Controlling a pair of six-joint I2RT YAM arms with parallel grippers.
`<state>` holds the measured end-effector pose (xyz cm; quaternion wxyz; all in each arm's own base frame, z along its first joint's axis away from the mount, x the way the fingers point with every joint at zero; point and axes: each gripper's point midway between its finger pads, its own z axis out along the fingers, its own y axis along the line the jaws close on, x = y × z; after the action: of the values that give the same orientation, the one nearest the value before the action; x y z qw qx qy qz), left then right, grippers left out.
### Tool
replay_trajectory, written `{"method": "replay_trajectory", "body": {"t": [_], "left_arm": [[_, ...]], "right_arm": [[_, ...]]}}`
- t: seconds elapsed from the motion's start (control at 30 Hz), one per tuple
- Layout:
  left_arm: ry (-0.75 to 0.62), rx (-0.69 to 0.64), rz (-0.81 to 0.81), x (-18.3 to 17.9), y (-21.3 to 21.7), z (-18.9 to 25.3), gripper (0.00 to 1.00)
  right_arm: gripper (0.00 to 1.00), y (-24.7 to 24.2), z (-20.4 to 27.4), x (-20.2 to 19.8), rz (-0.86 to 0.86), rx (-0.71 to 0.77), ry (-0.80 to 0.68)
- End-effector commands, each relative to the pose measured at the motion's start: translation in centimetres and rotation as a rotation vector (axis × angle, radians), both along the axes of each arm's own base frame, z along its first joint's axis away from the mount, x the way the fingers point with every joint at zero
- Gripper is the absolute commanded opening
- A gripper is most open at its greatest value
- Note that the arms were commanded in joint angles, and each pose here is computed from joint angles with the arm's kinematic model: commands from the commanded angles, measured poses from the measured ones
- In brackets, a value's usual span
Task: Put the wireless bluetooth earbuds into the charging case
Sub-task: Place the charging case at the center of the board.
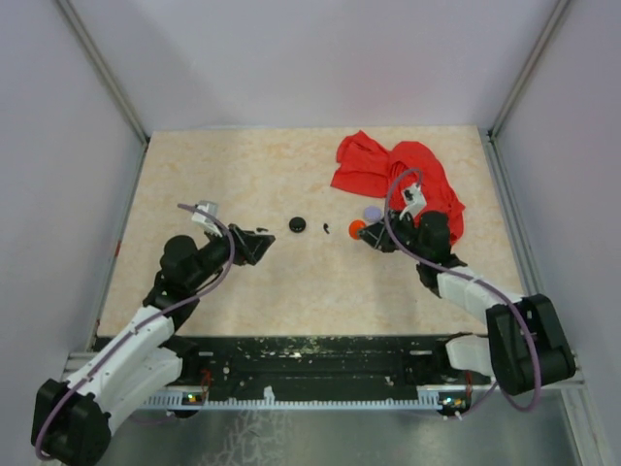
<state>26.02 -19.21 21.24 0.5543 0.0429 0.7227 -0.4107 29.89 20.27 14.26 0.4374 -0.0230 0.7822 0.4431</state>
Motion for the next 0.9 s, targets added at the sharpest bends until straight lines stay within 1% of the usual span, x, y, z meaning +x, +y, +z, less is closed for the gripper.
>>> {"method": "replay_trajectory", "body": {"t": [0.0, 0.17, 0.3, 0.53, 0.77, 0.87], "left_arm": [[0.017, 0.129, 0.139, 1.2, 2.5, -1.7, 0.84], [0.039, 0.169, 0.204, 1.8, 3.7, -4.0, 0.90], [0.043, 0.200, 0.216, 2.1, 4.0, -5.3, 0.92], [0.044, 0.264, 0.210, 2.2, 4.2, -7.1, 0.96], [0.000, 0.243, 0.218, 1.9, 4.5, -7.0, 0.97], [0.003, 0.241, 0.213, 1.8, 4.4, -6.9, 0.97]], "right_arm": [[0.00, -3.4, -1.0, 1.9, -0.160, -0.024, 0.054], [0.00, -6.0, -4.2, 3.4, -0.267, -0.061, 0.191], [0.00, -7.6, -6.0, 4.4, -0.334, -0.046, 0.258], [0.01, -8.6, -8.1, 6.2, -0.381, -0.055, 0.333], [0.13, -8.9, -10.1, 8.4, -0.413, -0.026, 0.389], [0.22, -9.0, -11.5, 8.6, -0.415, -0.035, 0.429]]}}
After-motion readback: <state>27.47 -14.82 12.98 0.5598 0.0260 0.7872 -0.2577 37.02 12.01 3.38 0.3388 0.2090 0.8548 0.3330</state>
